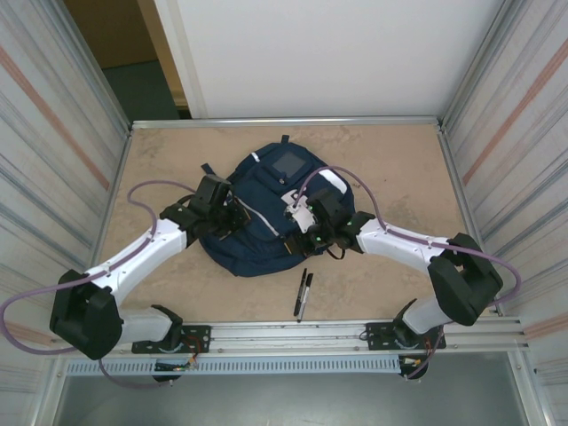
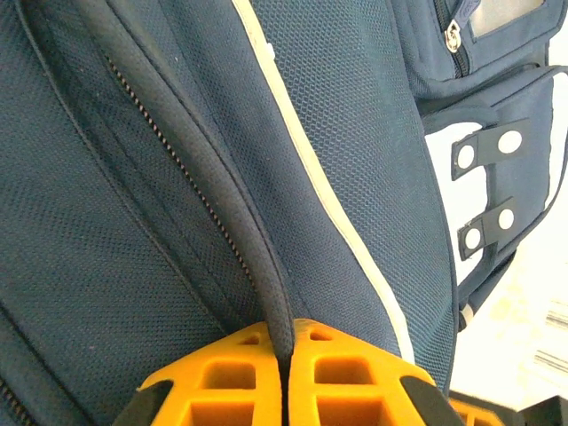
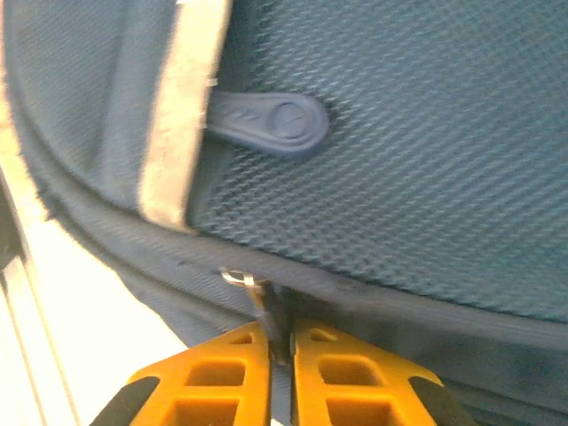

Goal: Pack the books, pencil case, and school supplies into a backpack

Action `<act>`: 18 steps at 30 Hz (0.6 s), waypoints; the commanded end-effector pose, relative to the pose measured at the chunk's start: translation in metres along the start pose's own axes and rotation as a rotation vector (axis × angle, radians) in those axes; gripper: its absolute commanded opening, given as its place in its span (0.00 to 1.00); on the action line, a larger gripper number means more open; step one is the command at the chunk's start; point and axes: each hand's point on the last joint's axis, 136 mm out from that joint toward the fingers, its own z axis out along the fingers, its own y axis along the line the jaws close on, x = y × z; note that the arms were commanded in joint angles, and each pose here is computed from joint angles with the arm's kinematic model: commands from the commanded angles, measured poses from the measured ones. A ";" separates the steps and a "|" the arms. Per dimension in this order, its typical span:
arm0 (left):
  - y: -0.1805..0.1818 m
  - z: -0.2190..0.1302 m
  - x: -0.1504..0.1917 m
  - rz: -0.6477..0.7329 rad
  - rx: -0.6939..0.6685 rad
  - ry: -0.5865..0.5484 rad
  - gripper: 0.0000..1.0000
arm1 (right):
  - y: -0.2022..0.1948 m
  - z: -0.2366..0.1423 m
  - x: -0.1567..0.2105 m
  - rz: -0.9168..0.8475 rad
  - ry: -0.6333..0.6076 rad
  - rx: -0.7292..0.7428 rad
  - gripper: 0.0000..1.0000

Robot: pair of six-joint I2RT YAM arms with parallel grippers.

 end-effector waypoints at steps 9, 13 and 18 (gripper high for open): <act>0.001 0.005 -0.004 -0.111 0.051 -0.066 0.00 | 0.031 -0.003 0.000 0.054 0.047 -0.092 0.00; 0.005 0.010 -0.002 -0.140 0.047 -0.077 0.00 | 0.061 0.006 0.005 0.074 0.092 -0.169 0.00; 0.000 0.014 -0.003 -0.107 0.037 -0.112 0.00 | 0.091 0.028 0.003 0.104 0.141 -0.231 0.00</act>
